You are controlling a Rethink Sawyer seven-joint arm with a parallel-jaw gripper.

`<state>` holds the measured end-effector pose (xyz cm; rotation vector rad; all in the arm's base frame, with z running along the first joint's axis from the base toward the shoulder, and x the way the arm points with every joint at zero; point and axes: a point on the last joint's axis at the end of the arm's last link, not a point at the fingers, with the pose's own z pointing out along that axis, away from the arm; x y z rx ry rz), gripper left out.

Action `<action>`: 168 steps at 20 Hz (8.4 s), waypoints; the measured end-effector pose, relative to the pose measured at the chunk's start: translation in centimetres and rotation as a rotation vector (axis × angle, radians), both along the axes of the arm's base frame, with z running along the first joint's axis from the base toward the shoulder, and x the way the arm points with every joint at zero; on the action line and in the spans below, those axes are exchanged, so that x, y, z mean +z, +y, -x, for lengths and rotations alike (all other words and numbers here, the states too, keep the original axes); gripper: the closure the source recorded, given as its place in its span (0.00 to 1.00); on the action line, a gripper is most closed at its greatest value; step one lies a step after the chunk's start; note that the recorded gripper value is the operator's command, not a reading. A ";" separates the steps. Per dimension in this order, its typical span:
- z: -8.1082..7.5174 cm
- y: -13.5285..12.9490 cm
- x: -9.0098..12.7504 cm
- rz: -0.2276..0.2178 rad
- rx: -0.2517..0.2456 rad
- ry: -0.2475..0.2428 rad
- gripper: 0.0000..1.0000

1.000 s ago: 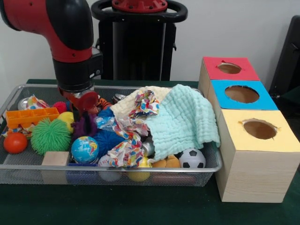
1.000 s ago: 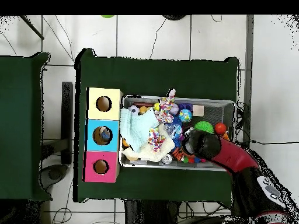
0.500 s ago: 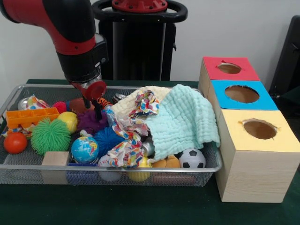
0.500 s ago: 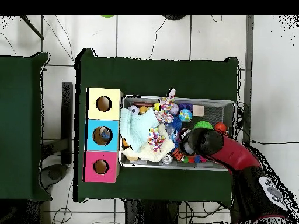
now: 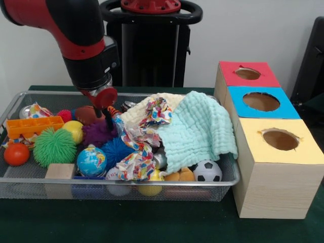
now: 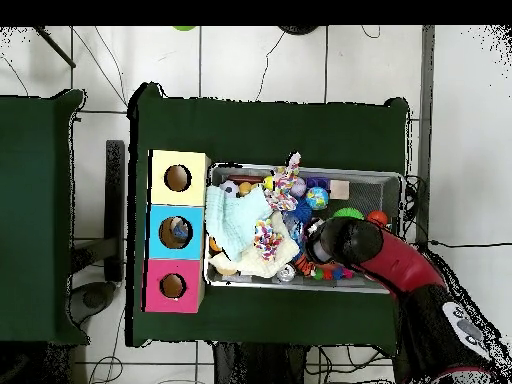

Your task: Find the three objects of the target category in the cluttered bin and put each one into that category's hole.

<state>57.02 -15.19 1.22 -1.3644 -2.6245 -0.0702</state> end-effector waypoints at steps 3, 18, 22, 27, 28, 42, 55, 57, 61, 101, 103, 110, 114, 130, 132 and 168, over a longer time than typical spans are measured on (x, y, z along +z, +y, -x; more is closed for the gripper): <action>-0.7 0.9 0.1 -0.032 -0.019 -0.010 0.00; -1.2 2.6 0.7 -0.168 -0.047 -0.055 0.00; -1.4 3.2 1.0 -0.186 -0.043 -0.064 0.00; -2.4 4.2 1.6 -0.201 -0.025 -0.085 0.00; -2.5 4.3 1.8 -0.202 -0.023 -0.089 0.00; -5.2 4.9 3.1 -0.126 0.008 -0.258 0.00; -2.6 6.9 1.9 -0.078 0.171 -0.233 0.00; -2.2 6.7 1.8 -0.074 0.183 -0.229 0.00; -1.8 6.2 2.0 -0.078 0.184 -0.211 0.00; -0.6 8.5 5.3 0.027 0.455 -0.227 0.00; -1.2 8.8 6.1 0.054 0.478 -0.261 0.00; -3.0 10.3 9.0 0.144 0.588 -0.332 0.00; -3.1 10.5 9.4 0.161 0.614 -0.340 0.00; -1.0 14.2 5.2 0.207 0.838 -0.387 0.00; -0.6 14.4 4.4 0.209 0.853 -0.388 0.00; -0.4 10.5 3.3 0.282 0.791 -0.330 0.00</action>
